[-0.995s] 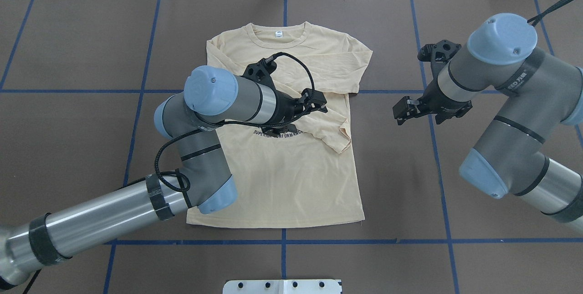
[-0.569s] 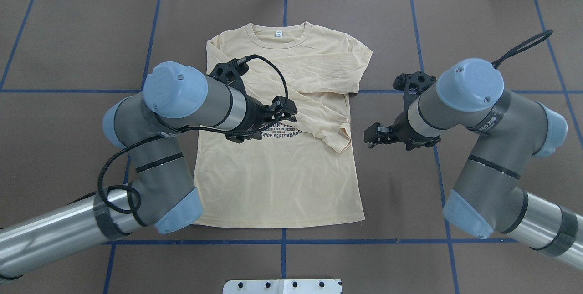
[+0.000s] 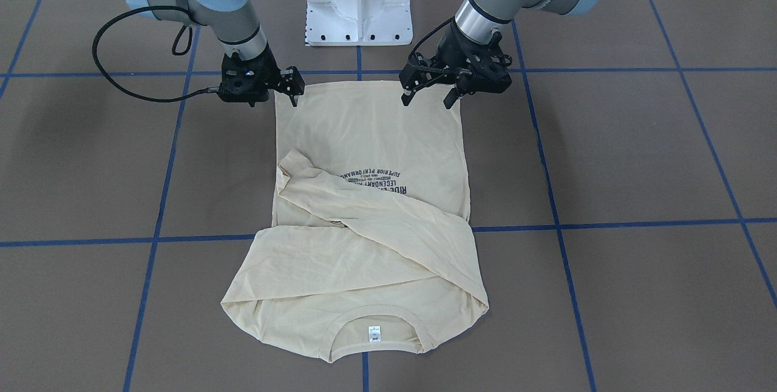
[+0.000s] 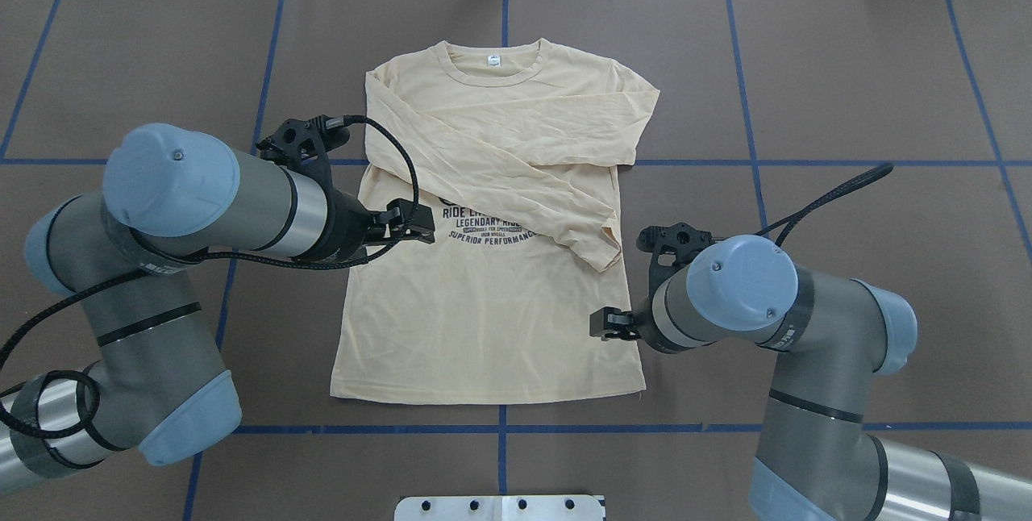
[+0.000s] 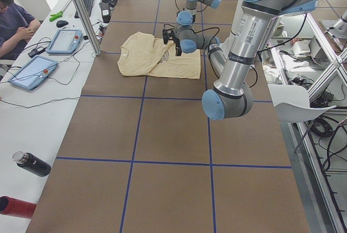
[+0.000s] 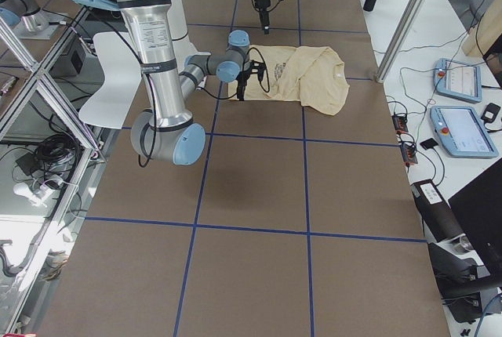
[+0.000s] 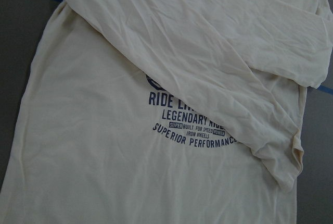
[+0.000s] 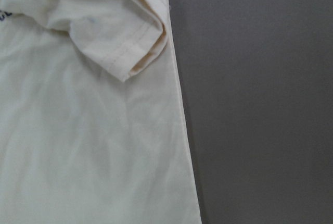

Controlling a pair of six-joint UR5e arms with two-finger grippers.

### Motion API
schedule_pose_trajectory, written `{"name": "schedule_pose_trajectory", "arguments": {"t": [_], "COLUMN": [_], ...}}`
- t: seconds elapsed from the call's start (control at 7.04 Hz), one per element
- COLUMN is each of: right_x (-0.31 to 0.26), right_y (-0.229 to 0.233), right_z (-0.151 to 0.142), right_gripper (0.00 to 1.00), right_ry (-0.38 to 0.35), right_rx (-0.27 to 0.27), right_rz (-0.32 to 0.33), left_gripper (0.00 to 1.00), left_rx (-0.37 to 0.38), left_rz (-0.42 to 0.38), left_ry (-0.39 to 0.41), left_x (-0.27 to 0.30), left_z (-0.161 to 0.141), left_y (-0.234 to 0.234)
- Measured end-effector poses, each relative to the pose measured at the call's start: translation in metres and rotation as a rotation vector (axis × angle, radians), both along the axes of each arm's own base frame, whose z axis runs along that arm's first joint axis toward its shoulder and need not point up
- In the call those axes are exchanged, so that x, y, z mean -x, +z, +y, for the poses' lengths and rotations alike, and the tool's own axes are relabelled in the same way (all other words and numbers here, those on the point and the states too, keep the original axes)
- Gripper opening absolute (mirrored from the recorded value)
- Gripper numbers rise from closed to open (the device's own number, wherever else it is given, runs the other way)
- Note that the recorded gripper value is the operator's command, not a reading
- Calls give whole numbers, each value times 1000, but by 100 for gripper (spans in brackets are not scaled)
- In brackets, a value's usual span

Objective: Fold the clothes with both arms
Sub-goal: 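Move both grippers down to the shirt hem corners nearest the robot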

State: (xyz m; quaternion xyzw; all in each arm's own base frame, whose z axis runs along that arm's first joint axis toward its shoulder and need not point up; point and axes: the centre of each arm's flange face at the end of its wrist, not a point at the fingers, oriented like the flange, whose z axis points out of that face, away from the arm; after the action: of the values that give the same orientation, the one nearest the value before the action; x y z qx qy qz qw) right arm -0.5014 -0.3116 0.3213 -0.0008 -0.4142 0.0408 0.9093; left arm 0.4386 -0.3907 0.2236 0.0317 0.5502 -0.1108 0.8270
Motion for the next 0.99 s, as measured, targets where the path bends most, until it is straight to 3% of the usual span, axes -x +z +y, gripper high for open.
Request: {"name": "schedule_pose_trajectory", "arguments": {"t": [0.43,0.57,0.71,0.85,0.99], "right_x": [14,16,17,19,20], "right_y": [5,8,12,14,16], "right_z": [20,23,26,28,29], "right_gripper": [95,82,79,68,53], "right_ry": [-30,-37,-43,-47,-50], "right_rx": [3,8,12,14,16], "right_rz": [17,26,33,38,42], "left_gripper": [99,99,99,99,99], "left_rx": [6,6,6,6,6], "left_rz": [-15,-15,-16,-16,-16], "left_ry": [0,0,0,1,0], "left_x": [3,3,3,3,3], "left_z": [1,1,1,2,2], "left_y": [10,10,11,11,11]}}
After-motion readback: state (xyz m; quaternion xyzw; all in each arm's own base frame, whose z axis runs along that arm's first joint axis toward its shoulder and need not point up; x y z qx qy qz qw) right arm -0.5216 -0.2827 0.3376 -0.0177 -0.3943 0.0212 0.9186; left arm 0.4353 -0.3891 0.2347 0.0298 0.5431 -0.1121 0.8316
